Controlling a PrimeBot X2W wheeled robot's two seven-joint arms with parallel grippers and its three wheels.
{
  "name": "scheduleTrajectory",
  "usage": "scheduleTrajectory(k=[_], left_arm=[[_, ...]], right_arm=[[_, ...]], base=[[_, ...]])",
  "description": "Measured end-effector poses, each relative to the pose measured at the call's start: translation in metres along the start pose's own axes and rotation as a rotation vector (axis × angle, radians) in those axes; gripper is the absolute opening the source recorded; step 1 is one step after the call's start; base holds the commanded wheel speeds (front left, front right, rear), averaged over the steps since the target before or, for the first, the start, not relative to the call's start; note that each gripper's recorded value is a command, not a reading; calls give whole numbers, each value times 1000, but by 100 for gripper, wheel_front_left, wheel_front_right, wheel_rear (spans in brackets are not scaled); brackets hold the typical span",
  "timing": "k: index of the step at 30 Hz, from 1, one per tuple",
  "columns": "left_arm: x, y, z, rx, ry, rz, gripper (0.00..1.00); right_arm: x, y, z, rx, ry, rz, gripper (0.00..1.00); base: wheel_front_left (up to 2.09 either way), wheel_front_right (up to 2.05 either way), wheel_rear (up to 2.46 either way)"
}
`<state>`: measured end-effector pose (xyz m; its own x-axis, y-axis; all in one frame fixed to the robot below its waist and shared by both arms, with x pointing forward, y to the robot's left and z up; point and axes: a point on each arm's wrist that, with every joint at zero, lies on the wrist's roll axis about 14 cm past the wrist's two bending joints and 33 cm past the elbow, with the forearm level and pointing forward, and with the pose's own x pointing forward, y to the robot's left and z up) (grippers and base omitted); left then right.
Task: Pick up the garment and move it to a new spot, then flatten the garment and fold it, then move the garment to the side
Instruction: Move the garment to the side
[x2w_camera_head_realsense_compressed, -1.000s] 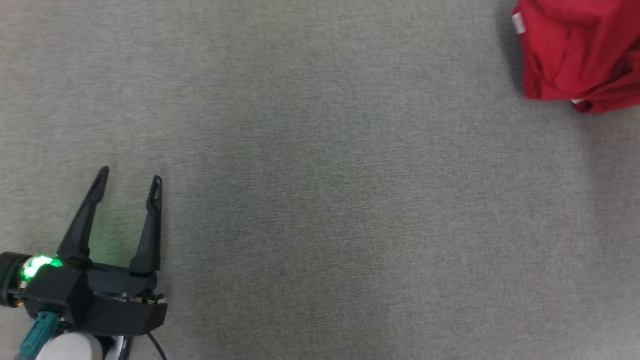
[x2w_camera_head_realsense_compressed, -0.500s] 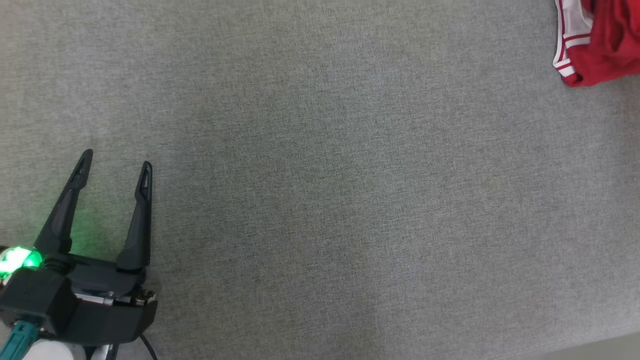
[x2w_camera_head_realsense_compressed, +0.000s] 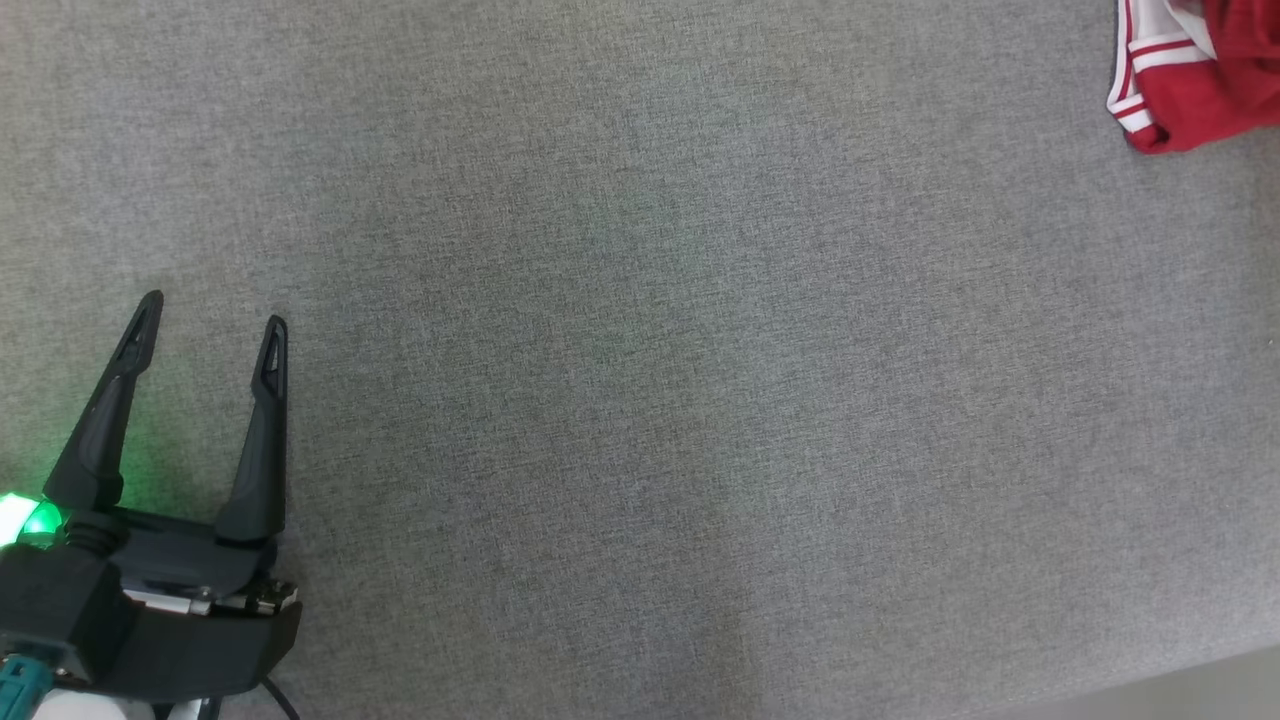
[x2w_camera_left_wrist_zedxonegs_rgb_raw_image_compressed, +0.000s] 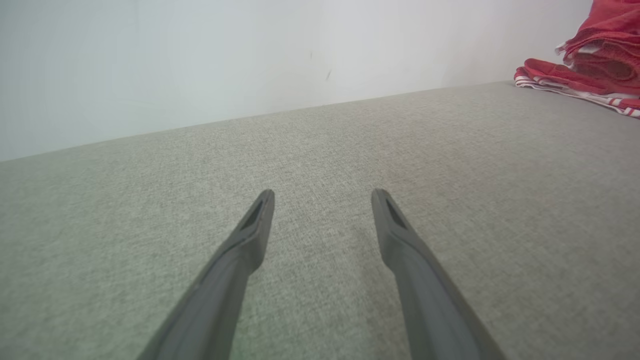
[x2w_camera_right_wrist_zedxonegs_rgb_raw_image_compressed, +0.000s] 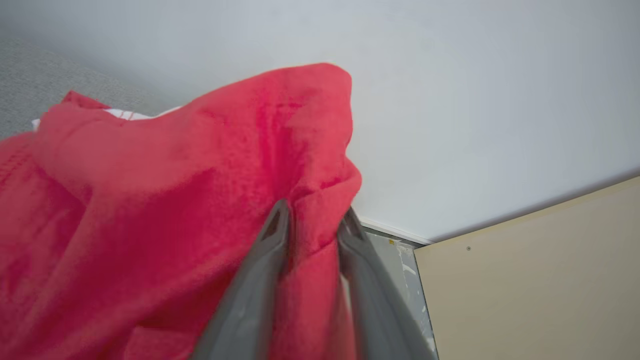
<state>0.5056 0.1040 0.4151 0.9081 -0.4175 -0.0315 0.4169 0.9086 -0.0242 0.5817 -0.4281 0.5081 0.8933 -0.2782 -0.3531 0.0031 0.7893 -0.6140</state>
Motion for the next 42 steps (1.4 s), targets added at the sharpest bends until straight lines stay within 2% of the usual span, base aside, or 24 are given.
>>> scheduleTrajectory(k=[9,16,25,34,42], left_arm=[[-3,2,2,-4,0,16,100],[-13,1,16,-22,-27,50,100],[-46,15,36,-51,-44,162,100],[-81,20,62,-32,-77,228,100],[-109,20,82,-32,-113,276,100]], right_arm=[[2,-5,18,8,-76,-32,100],[-15,-3,63,61,-250,-24,100],[-59,38,118,195,-506,58,100],[-117,82,119,368,-619,124,100],[-170,99,106,478,-657,133,100]], base=[[0,0,0],[0,0,0],[0,0,0],[0,0,0],[0,0,0]])
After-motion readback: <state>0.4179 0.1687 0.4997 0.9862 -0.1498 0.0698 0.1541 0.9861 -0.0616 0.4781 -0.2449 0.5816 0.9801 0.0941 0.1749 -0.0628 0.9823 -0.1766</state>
